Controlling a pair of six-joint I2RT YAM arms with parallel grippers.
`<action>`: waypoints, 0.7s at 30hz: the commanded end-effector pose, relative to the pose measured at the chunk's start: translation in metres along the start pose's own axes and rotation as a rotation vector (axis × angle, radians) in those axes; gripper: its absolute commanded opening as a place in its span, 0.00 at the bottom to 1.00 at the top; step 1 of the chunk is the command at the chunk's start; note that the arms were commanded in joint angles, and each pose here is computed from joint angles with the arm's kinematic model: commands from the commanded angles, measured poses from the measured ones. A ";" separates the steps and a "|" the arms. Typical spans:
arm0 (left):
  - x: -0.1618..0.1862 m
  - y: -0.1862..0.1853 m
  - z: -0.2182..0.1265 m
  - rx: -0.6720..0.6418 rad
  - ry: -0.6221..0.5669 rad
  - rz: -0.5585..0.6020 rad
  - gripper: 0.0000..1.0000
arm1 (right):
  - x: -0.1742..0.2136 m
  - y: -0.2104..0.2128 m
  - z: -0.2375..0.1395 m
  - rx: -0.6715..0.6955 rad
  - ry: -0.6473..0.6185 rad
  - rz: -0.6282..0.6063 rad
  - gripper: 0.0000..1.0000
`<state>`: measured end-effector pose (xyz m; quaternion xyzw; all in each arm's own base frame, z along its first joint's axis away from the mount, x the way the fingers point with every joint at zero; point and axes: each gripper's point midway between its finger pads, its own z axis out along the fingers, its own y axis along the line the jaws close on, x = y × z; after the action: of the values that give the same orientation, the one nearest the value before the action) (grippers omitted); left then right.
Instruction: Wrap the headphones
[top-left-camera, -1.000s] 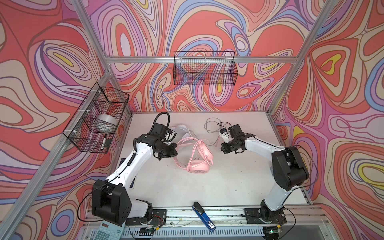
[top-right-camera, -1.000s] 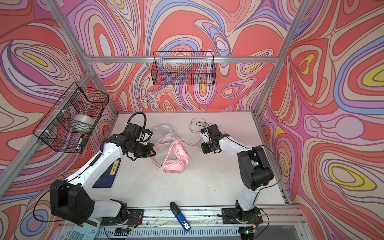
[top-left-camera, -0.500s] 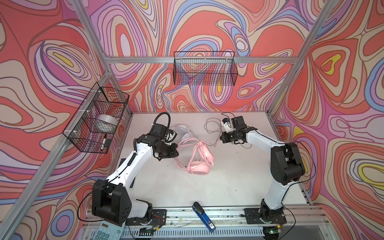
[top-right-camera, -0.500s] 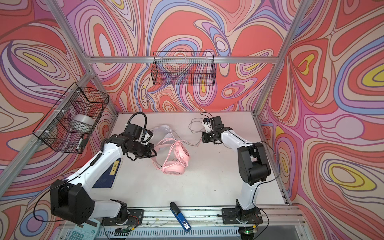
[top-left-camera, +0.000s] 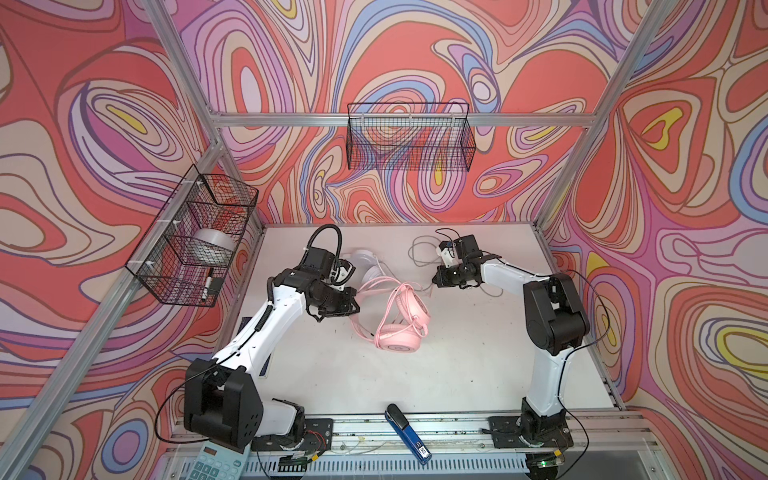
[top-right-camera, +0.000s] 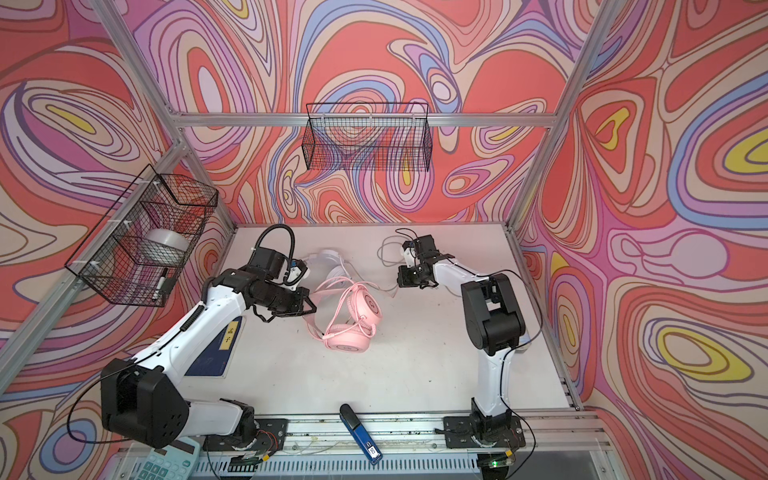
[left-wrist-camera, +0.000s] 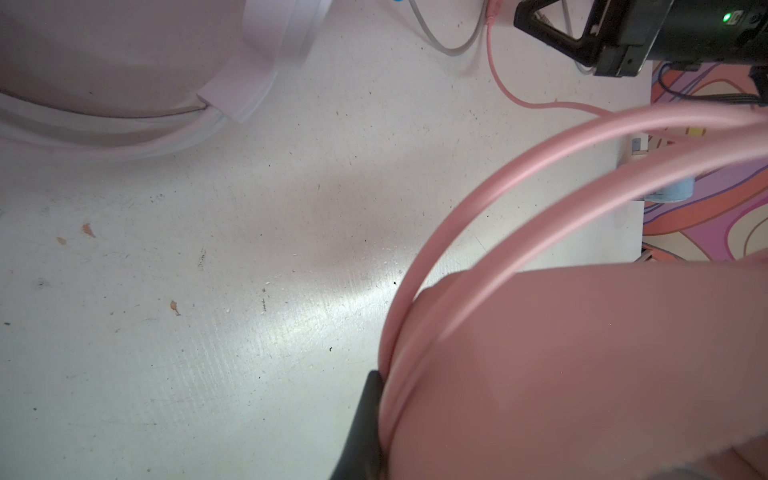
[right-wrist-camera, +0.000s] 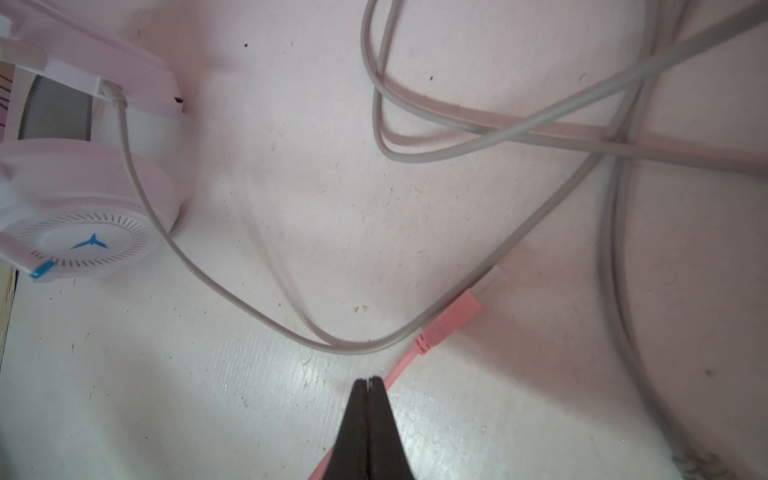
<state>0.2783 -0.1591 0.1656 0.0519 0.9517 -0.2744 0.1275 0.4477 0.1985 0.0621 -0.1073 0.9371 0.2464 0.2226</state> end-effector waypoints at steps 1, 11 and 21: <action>0.002 -0.016 0.000 0.089 0.023 0.017 0.00 | 0.009 0.009 0.012 -0.047 0.030 -0.023 0.00; -0.005 -0.015 -0.003 0.068 -0.015 0.005 0.00 | 0.047 0.006 0.028 0.001 0.159 -0.009 0.00; -0.012 -0.015 -0.002 0.065 -0.032 -0.015 0.00 | 0.097 0.005 0.008 0.042 0.207 0.097 0.00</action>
<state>0.2826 -0.1612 0.1648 0.0420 0.9506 -0.2799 0.1279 0.3830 0.2082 0.0208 -0.1090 0.9531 0.2464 0.1382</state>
